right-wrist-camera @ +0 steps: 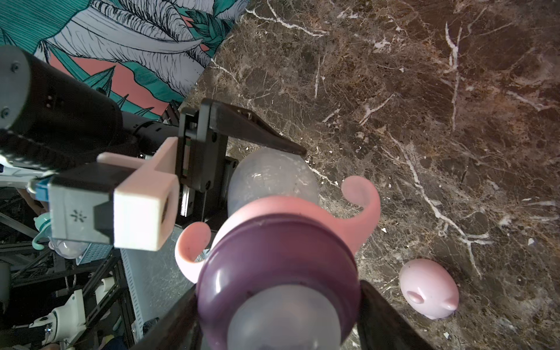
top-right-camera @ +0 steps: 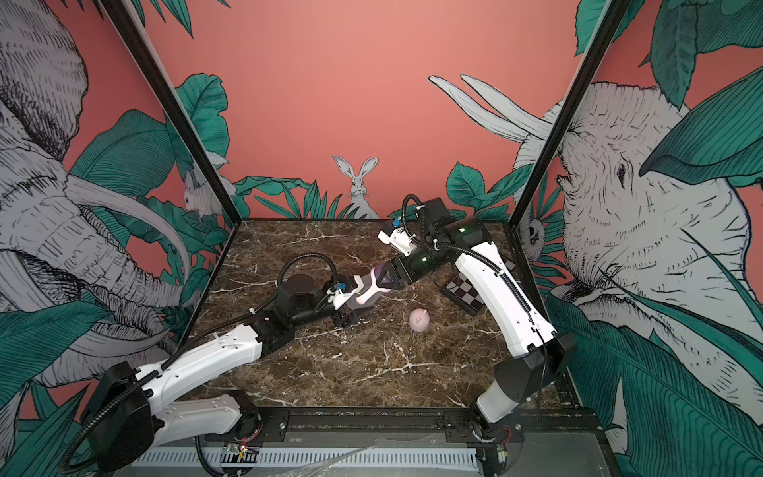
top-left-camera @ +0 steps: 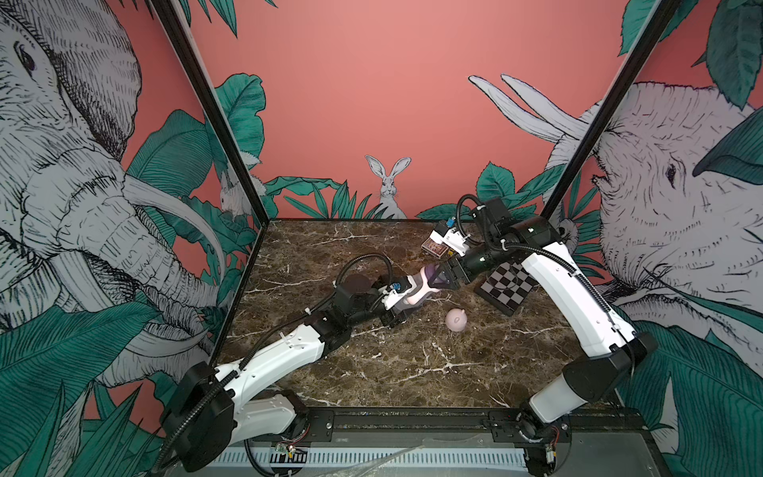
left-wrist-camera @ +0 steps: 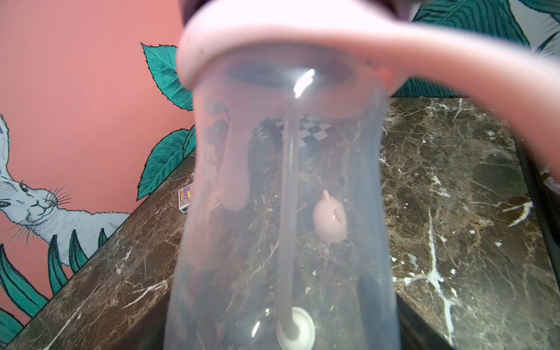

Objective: Assemble the baby bottles
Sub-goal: Screw the nipple onto the baby bottle.

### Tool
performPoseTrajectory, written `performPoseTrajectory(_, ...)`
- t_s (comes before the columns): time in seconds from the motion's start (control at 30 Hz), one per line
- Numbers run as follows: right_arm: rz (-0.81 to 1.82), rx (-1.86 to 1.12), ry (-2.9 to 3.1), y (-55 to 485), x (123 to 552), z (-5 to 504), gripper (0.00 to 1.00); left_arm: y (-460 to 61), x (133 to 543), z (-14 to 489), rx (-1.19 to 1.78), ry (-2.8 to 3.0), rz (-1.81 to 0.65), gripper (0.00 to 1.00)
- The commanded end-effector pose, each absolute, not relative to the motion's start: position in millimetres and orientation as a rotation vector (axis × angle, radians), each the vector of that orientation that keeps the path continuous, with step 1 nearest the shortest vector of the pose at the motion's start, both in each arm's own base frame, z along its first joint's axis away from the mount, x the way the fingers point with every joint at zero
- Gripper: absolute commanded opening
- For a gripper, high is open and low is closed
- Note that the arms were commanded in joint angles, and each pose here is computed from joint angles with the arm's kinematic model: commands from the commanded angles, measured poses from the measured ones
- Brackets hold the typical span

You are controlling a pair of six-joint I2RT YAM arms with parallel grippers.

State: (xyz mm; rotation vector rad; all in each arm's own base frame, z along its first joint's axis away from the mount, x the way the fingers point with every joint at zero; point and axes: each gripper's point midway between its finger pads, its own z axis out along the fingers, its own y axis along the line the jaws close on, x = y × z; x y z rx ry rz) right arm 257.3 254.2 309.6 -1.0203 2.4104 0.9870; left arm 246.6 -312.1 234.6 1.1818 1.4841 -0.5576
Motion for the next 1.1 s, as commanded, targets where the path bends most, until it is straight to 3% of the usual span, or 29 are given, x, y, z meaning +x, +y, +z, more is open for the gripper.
performPoseTrajectory(0.0,1.005,-1.04,2.379,255.1,255.1,313.3,0.69,-315.6,248.7,265.1,1.143,1.408,-0.569,0.21)
performPoseTrajectory(0.47,1.051,-0.87,2.45,264.9,274.6,309.8,0.44,-298.0,274.9,254.8,1.083,1.449,-0.354,0.18)
performPoseTrajectory(1.07,1.326,-0.356,2.438,297.9,308.2,313.6,0.37,-309.7,281.7,249.6,1.062,1.332,0.096,0.14)
